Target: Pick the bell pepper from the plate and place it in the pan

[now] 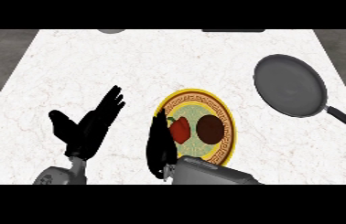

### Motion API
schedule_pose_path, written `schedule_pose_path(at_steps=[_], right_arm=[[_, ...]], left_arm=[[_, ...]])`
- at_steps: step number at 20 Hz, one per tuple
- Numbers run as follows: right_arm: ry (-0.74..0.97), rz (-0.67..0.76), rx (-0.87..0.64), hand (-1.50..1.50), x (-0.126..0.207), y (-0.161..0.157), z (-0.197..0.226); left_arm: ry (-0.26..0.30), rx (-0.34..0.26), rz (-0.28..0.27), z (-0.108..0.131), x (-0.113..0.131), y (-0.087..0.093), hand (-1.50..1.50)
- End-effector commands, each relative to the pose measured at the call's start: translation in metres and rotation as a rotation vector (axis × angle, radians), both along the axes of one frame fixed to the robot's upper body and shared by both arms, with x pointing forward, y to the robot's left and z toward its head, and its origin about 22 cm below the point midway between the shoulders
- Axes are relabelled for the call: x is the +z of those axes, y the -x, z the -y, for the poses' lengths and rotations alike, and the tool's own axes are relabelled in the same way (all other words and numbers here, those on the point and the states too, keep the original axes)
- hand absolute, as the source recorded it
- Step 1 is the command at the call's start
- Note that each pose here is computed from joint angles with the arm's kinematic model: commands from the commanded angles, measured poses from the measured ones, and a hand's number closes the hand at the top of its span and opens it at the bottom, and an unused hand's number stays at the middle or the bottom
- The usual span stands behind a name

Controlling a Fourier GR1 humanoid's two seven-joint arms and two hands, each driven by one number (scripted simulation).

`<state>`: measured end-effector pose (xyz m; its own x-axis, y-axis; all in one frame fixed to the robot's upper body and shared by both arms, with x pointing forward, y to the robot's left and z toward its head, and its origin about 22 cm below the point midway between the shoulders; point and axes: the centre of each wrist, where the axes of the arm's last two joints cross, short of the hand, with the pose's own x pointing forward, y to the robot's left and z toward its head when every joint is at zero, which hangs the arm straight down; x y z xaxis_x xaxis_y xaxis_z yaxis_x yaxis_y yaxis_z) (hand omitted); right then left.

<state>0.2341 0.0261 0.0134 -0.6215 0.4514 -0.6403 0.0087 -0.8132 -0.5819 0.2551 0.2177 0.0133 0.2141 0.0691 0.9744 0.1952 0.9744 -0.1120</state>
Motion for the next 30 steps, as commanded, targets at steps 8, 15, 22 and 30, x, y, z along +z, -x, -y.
schedule_pose_path(at_steps=[8,15,22,30], right_arm=[[-0.025,0.025,0.123,1.5,-0.004,-0.028,0.005],[0.019,0.073,0.228,1.5,-0.028,-0.047,0.026],[-0.486,0.028,-0.263,1.5,-0.018,-0.051,0.057],[-1.087,0.292,-0.572,1.5,0.013,-0.034,0.097]], left_arm=[[0.002,-0.004,-0.002,0.0,-0.005,0.011,0.0],[-0.011,0.005,0.027,-0.008,0.008,-0.009,0.0],[0.01,0.074,0.002,-0.013,-0.002,0.003,0.0],[0.006,0.088,-0.018,-0.017,-0.013,0.01,0.0]])
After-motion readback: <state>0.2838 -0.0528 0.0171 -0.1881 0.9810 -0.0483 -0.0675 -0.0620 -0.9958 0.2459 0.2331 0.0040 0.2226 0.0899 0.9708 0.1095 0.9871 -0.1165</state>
